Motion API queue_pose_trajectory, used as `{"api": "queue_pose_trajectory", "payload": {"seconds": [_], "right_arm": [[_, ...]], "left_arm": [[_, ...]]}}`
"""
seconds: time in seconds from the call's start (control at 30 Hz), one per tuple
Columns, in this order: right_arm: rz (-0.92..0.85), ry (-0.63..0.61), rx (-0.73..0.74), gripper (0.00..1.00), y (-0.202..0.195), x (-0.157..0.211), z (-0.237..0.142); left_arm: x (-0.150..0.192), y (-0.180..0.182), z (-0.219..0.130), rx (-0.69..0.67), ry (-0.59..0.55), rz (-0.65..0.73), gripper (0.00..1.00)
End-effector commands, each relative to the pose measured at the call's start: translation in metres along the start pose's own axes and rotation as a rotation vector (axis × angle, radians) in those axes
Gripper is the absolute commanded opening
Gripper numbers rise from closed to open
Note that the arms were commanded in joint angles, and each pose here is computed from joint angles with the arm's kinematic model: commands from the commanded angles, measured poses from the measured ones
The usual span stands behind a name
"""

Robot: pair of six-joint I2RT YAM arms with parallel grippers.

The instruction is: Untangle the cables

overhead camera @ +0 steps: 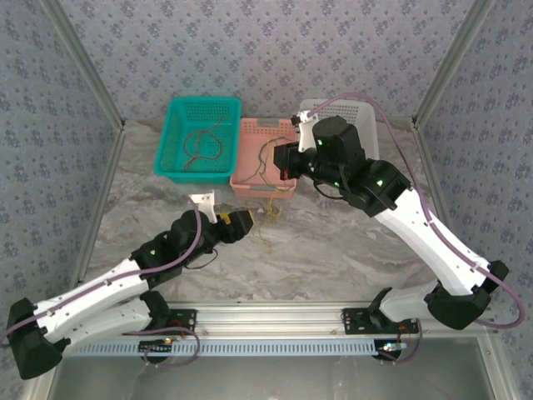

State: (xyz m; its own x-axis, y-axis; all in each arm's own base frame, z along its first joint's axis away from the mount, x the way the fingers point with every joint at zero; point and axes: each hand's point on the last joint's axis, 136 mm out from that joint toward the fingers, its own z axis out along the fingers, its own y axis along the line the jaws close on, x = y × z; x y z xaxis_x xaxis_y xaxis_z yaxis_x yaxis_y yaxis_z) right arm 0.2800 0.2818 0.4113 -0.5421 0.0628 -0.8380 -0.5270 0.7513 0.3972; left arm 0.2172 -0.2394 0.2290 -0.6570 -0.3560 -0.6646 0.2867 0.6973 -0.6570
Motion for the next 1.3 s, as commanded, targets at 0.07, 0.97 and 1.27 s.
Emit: {"api": "queue_pose_trajectory", "payload": {"seconds": [0.07, 0.97, 1.27], "right_arm": [[0.002, -0.031, -0.031, 0.00, 0.005, -0.010, -0.024], [0.069, -0.026, -0.061, 0.00, -0.001, -0.010, -0.032], [0.081, -0.046, 0.007, 0.00, -0.022, -0.010, -0.041]], "left_arm": [[-0.010, -0.027, 0.016, 0.092, 0.008, -0.002, 0.65], [0.011, -0.070, 0.093, 0.183, 0.101, 0.376, 0.71], [-0.022, -0.042, 0.078, -0.008, -0.009, 0.405, 0.00]]}}
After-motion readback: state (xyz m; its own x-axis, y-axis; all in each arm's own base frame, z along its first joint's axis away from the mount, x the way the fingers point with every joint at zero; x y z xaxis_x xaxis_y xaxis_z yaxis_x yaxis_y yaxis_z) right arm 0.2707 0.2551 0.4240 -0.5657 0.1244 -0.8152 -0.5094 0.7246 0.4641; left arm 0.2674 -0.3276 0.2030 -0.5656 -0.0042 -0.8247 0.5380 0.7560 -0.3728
